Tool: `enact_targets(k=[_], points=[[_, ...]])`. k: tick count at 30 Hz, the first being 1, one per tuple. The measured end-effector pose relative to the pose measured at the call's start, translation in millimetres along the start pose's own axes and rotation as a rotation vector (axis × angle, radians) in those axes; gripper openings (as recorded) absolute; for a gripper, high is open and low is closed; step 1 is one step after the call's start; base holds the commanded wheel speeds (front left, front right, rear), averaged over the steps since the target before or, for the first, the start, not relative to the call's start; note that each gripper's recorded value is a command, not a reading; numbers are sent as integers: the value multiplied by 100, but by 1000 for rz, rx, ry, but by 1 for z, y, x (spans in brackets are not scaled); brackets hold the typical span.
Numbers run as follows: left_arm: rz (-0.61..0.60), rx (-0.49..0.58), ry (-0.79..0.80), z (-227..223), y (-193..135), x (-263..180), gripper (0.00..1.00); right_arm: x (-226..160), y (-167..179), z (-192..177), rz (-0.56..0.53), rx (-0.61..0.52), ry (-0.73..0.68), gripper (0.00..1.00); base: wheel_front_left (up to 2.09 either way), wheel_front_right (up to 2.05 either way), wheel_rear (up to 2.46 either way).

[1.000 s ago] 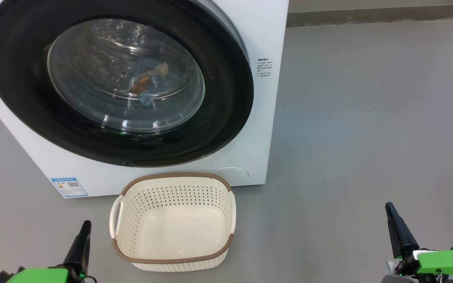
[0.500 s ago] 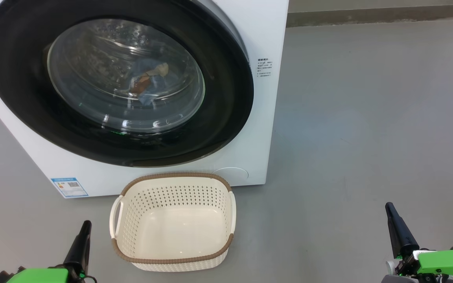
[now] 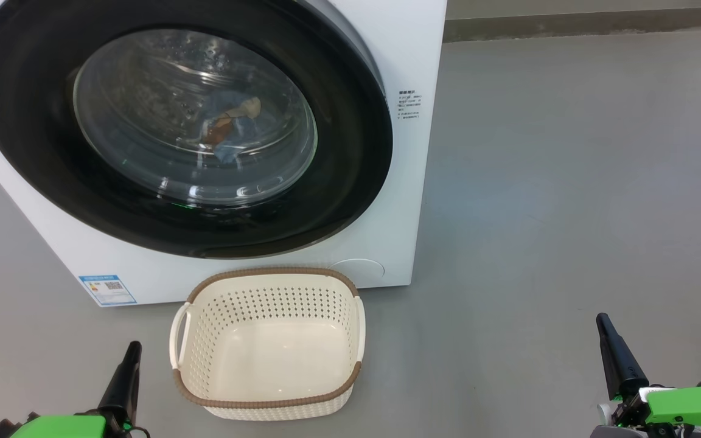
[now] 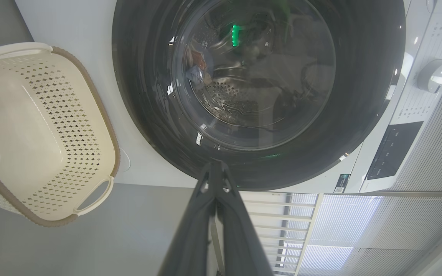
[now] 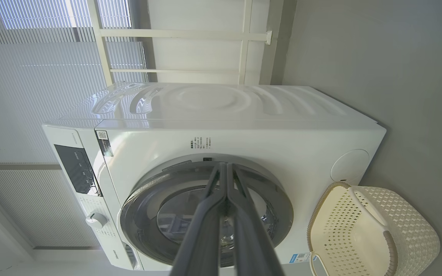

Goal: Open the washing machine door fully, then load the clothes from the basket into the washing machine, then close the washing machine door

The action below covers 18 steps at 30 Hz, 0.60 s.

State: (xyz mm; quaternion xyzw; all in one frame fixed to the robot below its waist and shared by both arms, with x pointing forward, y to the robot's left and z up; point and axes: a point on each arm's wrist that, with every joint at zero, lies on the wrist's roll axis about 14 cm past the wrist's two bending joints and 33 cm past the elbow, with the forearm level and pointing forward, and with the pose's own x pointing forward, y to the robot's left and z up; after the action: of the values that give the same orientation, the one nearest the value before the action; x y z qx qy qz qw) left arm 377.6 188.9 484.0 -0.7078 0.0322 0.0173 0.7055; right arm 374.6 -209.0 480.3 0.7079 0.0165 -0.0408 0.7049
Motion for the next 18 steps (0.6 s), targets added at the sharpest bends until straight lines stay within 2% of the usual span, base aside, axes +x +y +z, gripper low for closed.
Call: enact_targets(k=[18], points=[[0,0,0,0,0,0,0,0,0,0,0,0,0,0,0,0,0]])
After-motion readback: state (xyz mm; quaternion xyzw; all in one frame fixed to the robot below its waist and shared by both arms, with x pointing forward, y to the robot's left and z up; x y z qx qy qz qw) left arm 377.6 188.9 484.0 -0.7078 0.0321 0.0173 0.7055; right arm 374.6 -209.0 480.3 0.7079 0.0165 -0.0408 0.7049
